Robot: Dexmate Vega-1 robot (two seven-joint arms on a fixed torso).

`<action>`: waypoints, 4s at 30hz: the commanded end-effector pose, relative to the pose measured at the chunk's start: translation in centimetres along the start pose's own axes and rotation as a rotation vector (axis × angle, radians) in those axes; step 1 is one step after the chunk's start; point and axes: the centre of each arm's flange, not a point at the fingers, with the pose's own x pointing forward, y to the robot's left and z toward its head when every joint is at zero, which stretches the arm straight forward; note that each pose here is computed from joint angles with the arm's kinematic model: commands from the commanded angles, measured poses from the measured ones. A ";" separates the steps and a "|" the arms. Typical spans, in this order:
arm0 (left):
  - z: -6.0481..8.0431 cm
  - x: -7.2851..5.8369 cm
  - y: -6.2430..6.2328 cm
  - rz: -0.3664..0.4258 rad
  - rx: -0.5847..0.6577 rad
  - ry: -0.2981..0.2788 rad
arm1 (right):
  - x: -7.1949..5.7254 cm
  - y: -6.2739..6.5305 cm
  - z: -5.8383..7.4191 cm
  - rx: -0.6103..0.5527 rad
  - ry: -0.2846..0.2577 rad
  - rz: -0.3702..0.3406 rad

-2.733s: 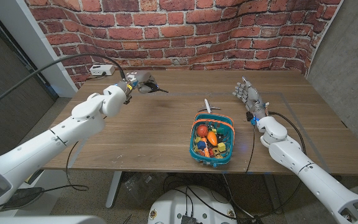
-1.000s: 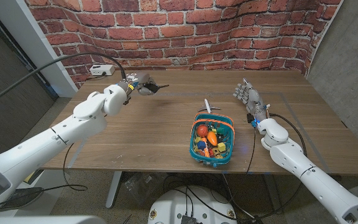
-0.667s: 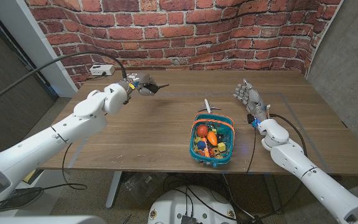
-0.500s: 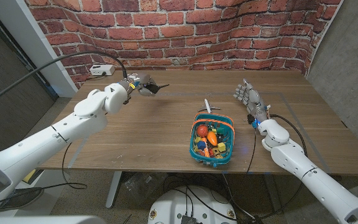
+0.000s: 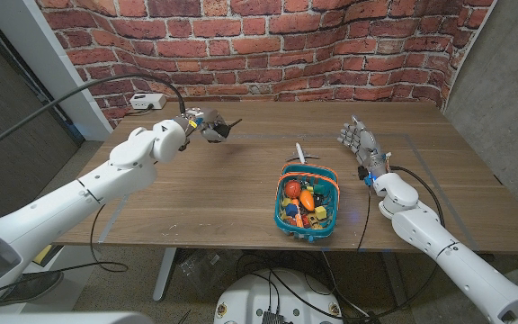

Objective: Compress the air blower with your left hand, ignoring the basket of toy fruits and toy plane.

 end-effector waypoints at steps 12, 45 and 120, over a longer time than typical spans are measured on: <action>0.2 1.7 -2.4 -0.088 -0.017 -0.008 | -0.1 0.1 -0.9 0.006 0.027 -0.005; -0.9 0.0 -5.2 0.059 -0.342 -0.001 | -0.8 -0.2 -1.2 0.004 0.036 0.002; -1.0 -2.6 -11.5 0.318 -1.525 -0.192 | -0.2 -2.2 1.6 0.024 -0.107 0.137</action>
